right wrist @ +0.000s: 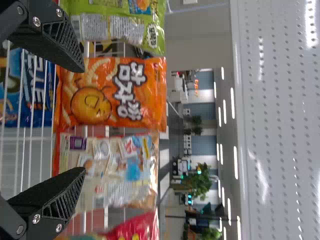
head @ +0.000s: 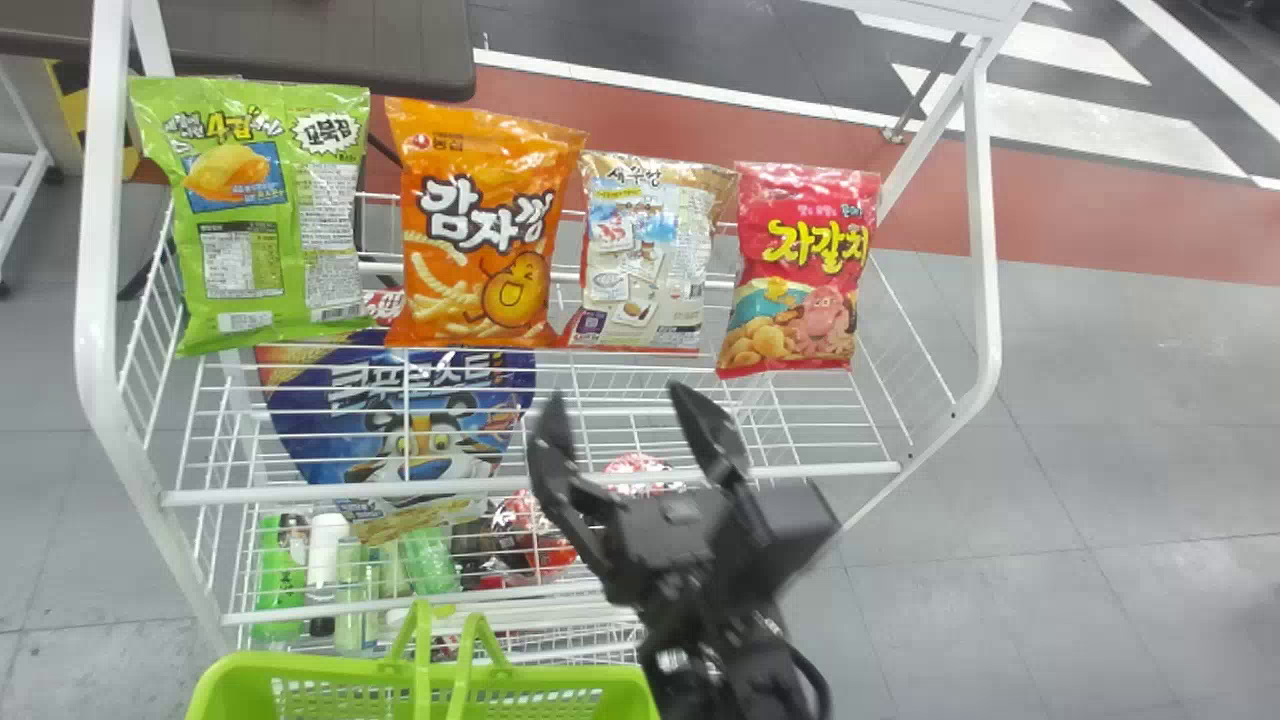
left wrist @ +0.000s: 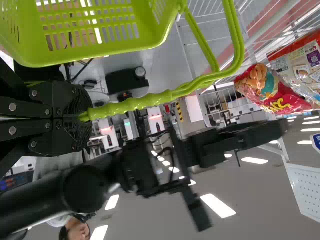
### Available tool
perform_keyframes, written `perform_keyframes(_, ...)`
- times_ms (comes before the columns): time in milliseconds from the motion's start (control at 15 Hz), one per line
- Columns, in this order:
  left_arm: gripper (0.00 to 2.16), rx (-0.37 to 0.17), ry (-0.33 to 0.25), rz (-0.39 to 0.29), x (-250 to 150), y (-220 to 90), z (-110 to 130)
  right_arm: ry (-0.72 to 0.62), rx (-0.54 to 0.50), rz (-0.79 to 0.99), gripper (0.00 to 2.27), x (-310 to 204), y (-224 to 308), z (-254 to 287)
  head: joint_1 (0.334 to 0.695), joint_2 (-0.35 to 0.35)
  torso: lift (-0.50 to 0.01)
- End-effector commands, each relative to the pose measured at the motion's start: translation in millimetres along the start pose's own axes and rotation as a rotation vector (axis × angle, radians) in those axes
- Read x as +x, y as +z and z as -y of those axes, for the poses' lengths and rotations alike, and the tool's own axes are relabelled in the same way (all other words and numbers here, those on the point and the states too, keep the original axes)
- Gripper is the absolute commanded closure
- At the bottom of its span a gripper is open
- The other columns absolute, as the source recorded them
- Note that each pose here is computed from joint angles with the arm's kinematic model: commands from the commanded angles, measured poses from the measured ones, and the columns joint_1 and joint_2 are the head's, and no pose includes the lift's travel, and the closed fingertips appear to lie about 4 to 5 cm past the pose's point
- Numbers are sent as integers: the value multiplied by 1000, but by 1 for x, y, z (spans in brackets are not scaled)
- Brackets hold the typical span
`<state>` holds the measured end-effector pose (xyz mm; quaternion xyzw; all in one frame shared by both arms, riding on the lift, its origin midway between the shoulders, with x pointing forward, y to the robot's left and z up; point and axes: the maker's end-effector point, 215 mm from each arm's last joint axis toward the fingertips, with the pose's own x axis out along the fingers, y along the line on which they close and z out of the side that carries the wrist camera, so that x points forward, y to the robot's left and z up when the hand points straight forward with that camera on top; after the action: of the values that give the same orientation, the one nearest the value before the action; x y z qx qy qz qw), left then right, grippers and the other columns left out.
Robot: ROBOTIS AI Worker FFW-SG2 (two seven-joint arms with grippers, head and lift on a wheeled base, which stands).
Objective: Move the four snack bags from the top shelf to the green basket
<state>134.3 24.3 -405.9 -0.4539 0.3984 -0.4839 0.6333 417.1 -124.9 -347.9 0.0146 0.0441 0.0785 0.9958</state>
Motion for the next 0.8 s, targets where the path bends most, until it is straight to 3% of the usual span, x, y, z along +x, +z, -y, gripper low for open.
perform_keyframes(0, 1217, 1, -3, -7, 0, -2, -1, 88, -21, -60, 124, 51, -3, -45, 695, -242, 0)
perform_keyframes(333, 1217, -5, -23, -22, -4, -1, -5, 219, -77, -98, 124, 131, 3, -131, 695, 8, 0)
perform_keyframes(533, 1217, -12, -42, -28, -6, 3, -7, 236, -143, -125, 124, 163, -9, -135, 695, 95, 0)
perform_keyframes(733, 1217, -10, -52, -16, -9, 6, -7, 310, -174, -168, 124, 185, -25, -140, 695, 116, 0)
